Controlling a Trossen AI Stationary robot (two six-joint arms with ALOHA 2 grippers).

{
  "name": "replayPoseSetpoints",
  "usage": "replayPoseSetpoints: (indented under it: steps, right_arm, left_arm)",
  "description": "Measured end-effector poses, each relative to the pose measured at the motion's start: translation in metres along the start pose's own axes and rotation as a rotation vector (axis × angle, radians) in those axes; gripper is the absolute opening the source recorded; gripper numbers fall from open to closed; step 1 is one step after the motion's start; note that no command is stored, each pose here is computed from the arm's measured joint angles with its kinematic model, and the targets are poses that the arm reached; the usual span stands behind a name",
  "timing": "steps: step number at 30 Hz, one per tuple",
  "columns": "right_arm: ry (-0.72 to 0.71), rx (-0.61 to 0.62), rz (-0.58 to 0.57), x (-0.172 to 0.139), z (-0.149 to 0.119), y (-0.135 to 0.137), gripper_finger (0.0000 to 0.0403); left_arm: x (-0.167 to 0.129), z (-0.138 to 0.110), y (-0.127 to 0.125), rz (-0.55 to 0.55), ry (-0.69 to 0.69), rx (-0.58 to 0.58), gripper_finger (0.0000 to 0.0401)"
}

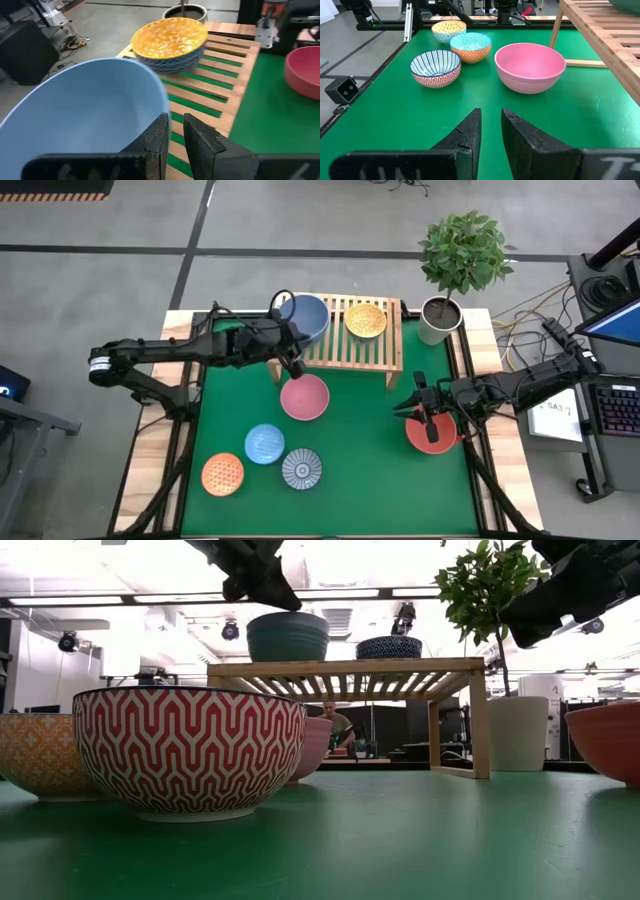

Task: Place and stack bowls onto a shelf
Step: Stack the light blue bowl on top of the green bowl on the shelf

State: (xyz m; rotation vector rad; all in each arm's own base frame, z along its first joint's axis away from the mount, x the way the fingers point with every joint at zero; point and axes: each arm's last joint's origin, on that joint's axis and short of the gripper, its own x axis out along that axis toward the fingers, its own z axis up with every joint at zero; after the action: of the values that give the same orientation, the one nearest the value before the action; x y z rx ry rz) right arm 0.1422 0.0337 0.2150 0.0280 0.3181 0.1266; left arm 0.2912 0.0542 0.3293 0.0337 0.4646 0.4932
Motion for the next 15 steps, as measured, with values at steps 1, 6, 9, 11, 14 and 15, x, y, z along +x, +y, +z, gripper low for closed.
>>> replayPoseSetpoints:
  steps: [1,6,9,11,14,15]
  right_arm:
    - [0.000,0.000,0.000,0.000,0.000,0.000,0.0063]
    - [0.000,-0.008,0.000,0.000,0.000,0.000,0.0063]
    - [0.000,-0.020,0.000,0.000,0.000,0.000,0.0063]
    - [0.000,-0.020,0.000,0.000,0.000,0.000,0.0063]
    - [0.000,-0.015,0.000,0.000,0.000,0.000,0.0063]
    - [0.000,-0.014,0.000,0.000,0.000,0.000,0.0063]
  left_arm:
    - [-0.002,0.001,-0.002,-0.008,-0.005,0.002,0.0040]
    - [-0.013,0.005,-0.011,-0.048,-0.041,0.009,0.0040]
    - [-0.019,0.005,-0.018,-0.073,-0.051,0.017,0.0040]
    - [-0.024,0.006,-0.026,-0.097,-0.076,0.022,0.0040]
    - [-0.036,0.006,-0.038,-0.149,-0.150,0.041,0.0040]
    - [-0.040,0.004,-0.041,-0.166,-0.171,0.049,0.0040]
